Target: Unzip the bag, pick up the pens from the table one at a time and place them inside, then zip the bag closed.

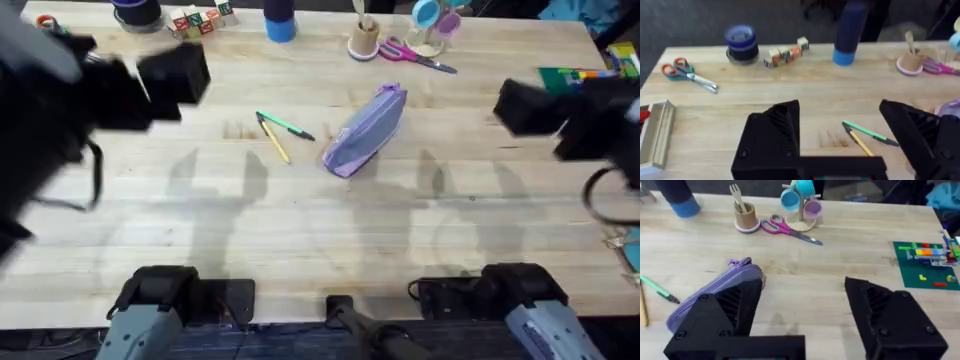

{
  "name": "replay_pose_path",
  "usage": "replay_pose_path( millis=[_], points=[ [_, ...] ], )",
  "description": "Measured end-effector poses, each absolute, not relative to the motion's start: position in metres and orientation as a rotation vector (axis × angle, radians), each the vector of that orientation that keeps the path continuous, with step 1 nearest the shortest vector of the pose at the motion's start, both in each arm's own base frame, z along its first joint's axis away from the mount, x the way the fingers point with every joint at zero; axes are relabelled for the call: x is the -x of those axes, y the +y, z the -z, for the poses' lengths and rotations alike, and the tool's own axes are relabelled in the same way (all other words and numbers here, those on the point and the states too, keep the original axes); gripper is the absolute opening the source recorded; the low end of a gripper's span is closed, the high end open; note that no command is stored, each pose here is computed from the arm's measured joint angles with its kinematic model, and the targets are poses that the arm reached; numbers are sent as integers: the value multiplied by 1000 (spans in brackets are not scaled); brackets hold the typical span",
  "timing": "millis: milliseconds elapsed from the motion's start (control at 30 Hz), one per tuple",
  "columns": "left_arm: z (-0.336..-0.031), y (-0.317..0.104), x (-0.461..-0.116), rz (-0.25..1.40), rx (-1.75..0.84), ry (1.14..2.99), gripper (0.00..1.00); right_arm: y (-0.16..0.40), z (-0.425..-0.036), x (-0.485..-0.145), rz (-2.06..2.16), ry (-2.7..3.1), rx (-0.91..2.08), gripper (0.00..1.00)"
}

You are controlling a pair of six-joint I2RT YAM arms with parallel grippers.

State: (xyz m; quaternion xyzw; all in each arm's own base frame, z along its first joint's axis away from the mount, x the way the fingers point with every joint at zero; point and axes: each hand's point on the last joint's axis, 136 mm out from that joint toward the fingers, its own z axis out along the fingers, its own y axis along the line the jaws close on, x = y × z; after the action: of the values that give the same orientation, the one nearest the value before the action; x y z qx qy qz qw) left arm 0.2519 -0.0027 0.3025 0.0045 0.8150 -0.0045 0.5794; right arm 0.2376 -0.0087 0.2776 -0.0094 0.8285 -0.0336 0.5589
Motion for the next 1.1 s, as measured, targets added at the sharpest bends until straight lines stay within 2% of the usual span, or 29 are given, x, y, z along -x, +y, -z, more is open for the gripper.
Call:
replay_pose_path(
  millis=[200,400,733,900,1100],
  points=[
    [-321,-9,-278,45,-32,2041,993,-9,-300,-249,83,2100,36,996],
    [-318,-19,-296,108,-65,2120,993,-9,-306,-260,84,2174,44,995],
    [-306,-34,-290,183,-165,2170,993,-9,-305,-261,91,2181,58,996],
    [-276,-83,-253,363,-667,2219,994,-9,-310,-263,122,2159,114,996],
    [-274,-123,-228,510,-1065,2050,993,-9,-310,-264,133,2155,134,995]
  ],
)
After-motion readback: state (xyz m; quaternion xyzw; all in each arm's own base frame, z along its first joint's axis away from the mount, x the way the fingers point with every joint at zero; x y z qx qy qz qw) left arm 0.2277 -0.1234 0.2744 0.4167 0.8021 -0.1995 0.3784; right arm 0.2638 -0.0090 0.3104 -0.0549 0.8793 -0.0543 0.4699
